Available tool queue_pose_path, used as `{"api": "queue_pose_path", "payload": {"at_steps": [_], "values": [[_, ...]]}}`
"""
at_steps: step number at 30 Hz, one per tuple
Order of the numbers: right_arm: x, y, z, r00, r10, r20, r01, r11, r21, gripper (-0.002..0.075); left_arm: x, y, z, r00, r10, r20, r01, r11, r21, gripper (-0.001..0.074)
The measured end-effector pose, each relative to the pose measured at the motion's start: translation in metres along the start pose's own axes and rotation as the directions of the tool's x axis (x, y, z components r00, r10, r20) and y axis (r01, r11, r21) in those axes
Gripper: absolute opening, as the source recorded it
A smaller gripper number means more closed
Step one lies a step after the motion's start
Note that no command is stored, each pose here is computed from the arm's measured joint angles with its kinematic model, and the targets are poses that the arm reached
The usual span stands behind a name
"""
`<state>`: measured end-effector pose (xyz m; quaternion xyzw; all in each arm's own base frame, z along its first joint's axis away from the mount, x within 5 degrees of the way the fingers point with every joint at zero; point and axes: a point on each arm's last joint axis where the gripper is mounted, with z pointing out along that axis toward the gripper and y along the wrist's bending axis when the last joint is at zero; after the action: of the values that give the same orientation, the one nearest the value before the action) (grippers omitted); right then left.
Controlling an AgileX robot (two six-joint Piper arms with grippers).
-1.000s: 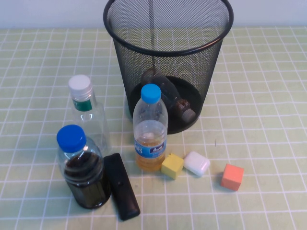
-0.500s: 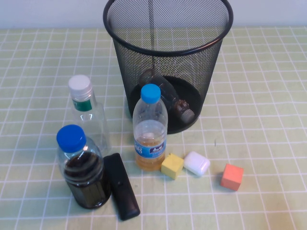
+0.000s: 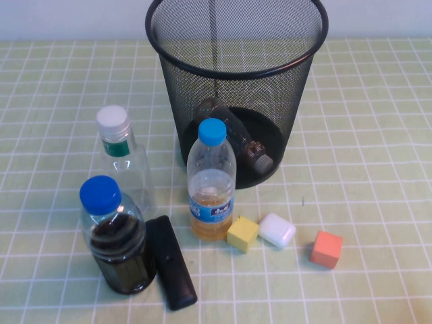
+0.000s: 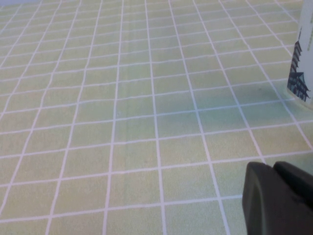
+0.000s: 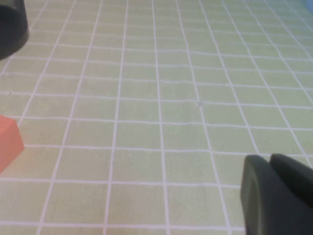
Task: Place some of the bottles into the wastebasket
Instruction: Pick up a bottle from the table with left arm
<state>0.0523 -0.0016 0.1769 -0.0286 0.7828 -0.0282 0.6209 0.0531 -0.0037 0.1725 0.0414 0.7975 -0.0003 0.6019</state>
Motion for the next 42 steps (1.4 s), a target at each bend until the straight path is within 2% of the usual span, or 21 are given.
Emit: {"api": "queue_pose_path", "payload": {"at_steps": [38,42], "values": [[-0.0001,0.0000,0.0000,1.000,-0.001,0.001,0.001,1.000,0.000,-0.0008,0.0000,0.0000,0.0000,1.000,0.000,0.000,0.000,1.000,0.000,-0.0004],[-0.0001,0.0000,0.0000,1.000,-0.001,0.001,0.001,1.000,0.000,-0.0008,-0.0030,0.0013,-0.0001,0.999,0.026,0.033,-0.026,1.000,-0.015,-0.0004]]}}
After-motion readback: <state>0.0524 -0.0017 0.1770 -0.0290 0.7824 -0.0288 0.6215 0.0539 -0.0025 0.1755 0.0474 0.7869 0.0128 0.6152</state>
